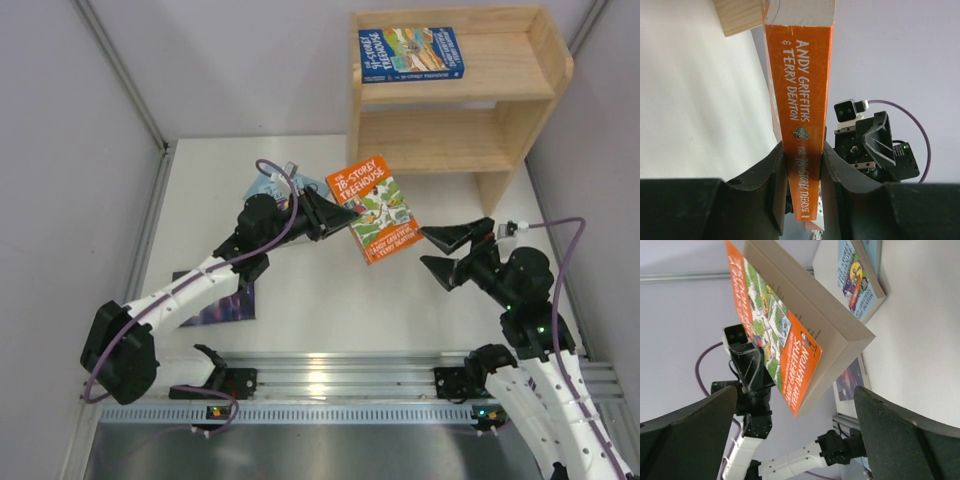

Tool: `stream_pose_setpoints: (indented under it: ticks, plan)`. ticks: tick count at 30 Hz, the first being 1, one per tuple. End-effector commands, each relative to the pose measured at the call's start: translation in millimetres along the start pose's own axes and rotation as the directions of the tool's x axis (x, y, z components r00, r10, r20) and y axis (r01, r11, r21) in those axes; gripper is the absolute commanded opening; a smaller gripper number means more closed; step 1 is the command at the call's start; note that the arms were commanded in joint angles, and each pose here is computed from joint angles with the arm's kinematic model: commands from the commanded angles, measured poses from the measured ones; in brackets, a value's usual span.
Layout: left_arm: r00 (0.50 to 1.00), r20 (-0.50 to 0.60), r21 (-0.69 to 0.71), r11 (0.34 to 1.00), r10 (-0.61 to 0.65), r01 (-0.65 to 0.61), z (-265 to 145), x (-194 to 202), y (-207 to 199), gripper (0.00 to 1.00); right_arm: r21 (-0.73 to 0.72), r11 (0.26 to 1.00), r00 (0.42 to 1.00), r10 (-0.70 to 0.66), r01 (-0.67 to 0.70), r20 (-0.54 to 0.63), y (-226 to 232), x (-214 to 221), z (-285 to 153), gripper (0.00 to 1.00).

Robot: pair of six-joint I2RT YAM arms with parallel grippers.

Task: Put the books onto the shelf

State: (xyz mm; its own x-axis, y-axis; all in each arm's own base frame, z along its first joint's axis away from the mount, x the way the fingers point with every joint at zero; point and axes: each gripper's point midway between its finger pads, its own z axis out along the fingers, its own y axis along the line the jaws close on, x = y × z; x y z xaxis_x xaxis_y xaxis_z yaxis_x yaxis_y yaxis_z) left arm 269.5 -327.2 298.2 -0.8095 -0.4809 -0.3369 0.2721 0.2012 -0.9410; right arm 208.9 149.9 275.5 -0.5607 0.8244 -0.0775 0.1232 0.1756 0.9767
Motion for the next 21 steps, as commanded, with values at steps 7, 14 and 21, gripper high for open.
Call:
stream_pose_setpoints:
  ticks: [7,14,21]
  plan:
    - [0.988,0.155,0.245,0.968,0.01,-0.049,2,-26,-118,0.0,-0.122,0.991,0.997,0.053,-0.045,0.062,32,-10,-6,1.0]
    - [0.986,0.166,0.261,0.965,-0.018,-0.026,17,-18,-140,0.0,-0.214,0.975,0.988,0.087,-0.058,0.13,55,-22,-13,1.0]
    - [0.985,0.172,0.257,0.966,-0.03,-0.015,29,-6,-146,0.0,-0.259,0.961,0.975,0.145,-0.099,0.168,64,-31,-19,0.97]
